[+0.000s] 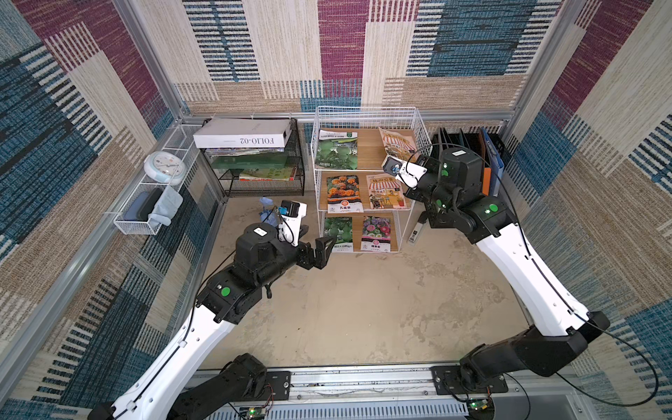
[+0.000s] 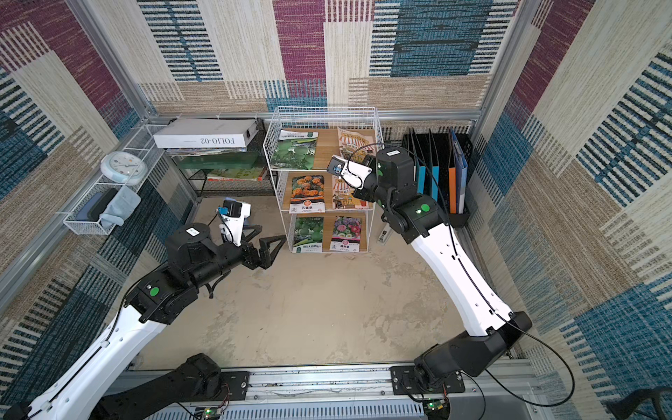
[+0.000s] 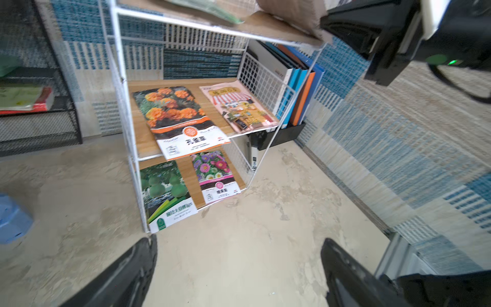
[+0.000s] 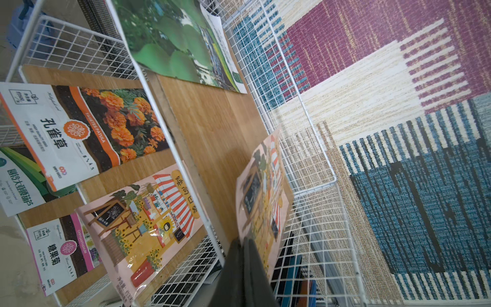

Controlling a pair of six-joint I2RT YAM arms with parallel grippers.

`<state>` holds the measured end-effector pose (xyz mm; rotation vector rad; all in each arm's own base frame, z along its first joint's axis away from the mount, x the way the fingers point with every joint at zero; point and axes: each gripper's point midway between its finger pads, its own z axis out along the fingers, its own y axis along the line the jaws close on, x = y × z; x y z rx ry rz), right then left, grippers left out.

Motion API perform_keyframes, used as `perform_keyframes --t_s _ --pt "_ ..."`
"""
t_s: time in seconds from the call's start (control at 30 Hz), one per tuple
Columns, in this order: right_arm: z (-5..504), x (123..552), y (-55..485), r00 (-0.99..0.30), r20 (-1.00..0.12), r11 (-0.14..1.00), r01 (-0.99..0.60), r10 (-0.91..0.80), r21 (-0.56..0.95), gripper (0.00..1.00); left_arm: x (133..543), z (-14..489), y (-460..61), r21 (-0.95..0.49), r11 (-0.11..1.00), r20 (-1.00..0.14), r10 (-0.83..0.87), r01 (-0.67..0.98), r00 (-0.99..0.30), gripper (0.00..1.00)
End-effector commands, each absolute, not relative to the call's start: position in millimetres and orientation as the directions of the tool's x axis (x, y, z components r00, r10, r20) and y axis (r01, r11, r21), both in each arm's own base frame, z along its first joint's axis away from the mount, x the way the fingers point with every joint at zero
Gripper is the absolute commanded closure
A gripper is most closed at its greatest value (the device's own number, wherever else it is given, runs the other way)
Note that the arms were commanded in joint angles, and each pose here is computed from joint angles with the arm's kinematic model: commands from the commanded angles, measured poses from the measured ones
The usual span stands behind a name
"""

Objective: Take the seed bag off the shelf
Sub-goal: Pick up the seed packet from the shelf.

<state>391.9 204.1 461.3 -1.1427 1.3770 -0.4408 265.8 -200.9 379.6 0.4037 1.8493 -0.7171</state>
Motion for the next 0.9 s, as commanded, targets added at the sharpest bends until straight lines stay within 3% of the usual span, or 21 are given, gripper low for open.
perform_keyframes --t_s 0.0,0.3,0.63,0.87 --pt "472.3 380.7 207.0 0.265 -0.582 0.487 -0.348 -0.769 -0.801 1.0 253.5 402.7 -221.0 -0.358 0.658 -0.909 -0.085 0.662 -0.407 0.01" --pt "455.3 354.7 210.5 0.307 -0.616 0.494 -0.391 -0.725 -0.777 1.0 255.5 458.5 -238.9 -0.528 0.543 -0.84 -0.221 0.653 -0.495 0.0" --pt "455.1 322.2 229.7 0.4 -0.635 0.474 -0.434 -0.661 -0.766 1.0 279.1 475.6 -293.6 -0.785 0.305 -0.612 -0.249 0.539 -0.751 0.01" --pt "453.3 309.8 234.9 0.429 -0.636 0.456 -0.455 -0.641 -0.765 1.0 307.7 476.9 -294.4 -0.799 0.352 -0.593 -0.328 0.488 -0.735 0.0"
